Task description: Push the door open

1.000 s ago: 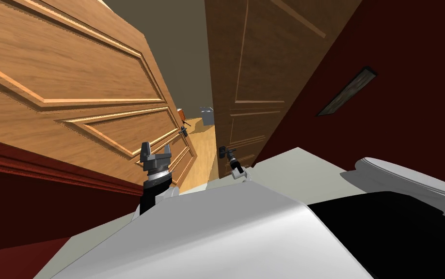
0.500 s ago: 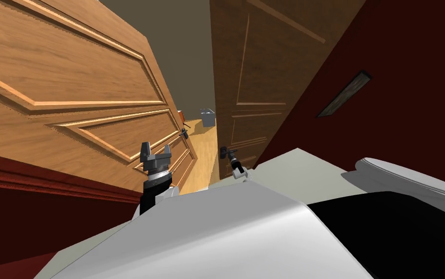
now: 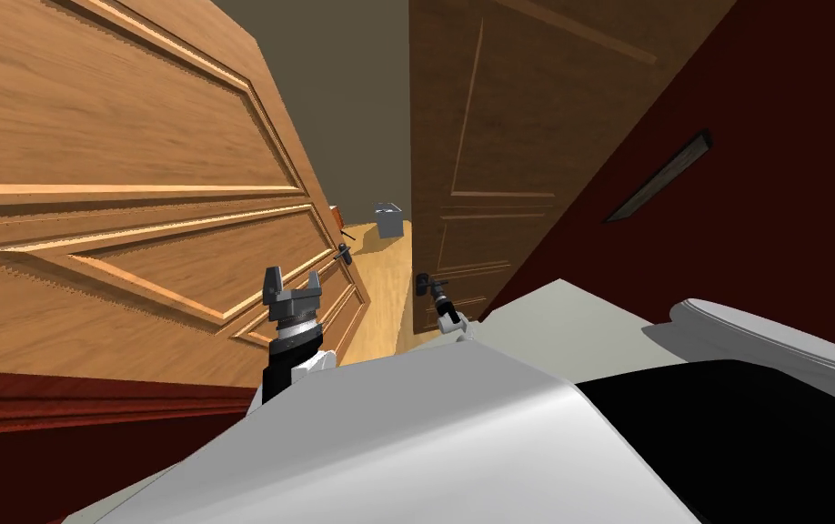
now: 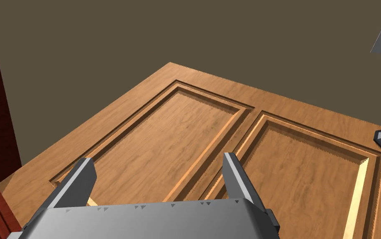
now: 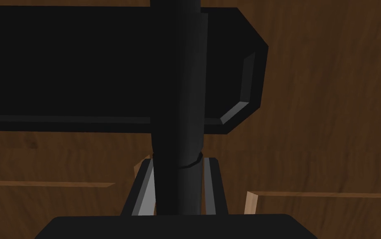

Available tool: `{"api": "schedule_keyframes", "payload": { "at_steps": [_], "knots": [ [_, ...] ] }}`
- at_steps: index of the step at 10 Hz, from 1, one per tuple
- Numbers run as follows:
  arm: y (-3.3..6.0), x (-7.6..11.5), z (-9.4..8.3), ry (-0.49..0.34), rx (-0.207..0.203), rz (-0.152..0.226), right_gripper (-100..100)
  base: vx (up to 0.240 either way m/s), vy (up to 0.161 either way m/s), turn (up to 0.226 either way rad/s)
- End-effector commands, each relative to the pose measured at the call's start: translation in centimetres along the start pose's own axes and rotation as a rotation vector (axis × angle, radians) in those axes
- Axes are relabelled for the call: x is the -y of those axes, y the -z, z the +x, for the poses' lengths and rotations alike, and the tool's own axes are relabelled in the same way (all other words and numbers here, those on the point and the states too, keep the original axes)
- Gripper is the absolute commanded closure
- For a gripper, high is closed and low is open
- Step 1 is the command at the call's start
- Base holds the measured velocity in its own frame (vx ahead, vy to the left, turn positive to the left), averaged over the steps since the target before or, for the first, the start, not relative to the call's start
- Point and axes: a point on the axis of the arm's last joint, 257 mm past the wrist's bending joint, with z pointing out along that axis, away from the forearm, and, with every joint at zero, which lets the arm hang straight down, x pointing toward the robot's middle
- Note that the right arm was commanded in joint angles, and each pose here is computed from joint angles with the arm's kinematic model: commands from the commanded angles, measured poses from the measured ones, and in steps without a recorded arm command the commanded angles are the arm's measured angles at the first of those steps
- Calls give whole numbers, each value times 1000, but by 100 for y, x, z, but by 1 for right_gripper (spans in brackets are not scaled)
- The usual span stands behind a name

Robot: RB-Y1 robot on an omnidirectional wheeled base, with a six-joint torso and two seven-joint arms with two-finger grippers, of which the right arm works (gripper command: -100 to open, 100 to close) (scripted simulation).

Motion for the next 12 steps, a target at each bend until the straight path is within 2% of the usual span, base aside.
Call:
{"api": "schedule_keyframes", "payload": {
  "at_steps": [1, 12],
  "knots": [
    [-19, -63, -208, 13, 30, -9, 100, 152, 94, -67],
    [-41, -56, -780, 16, 149, -5, 100, 115, 89, -64]
  ]
}}
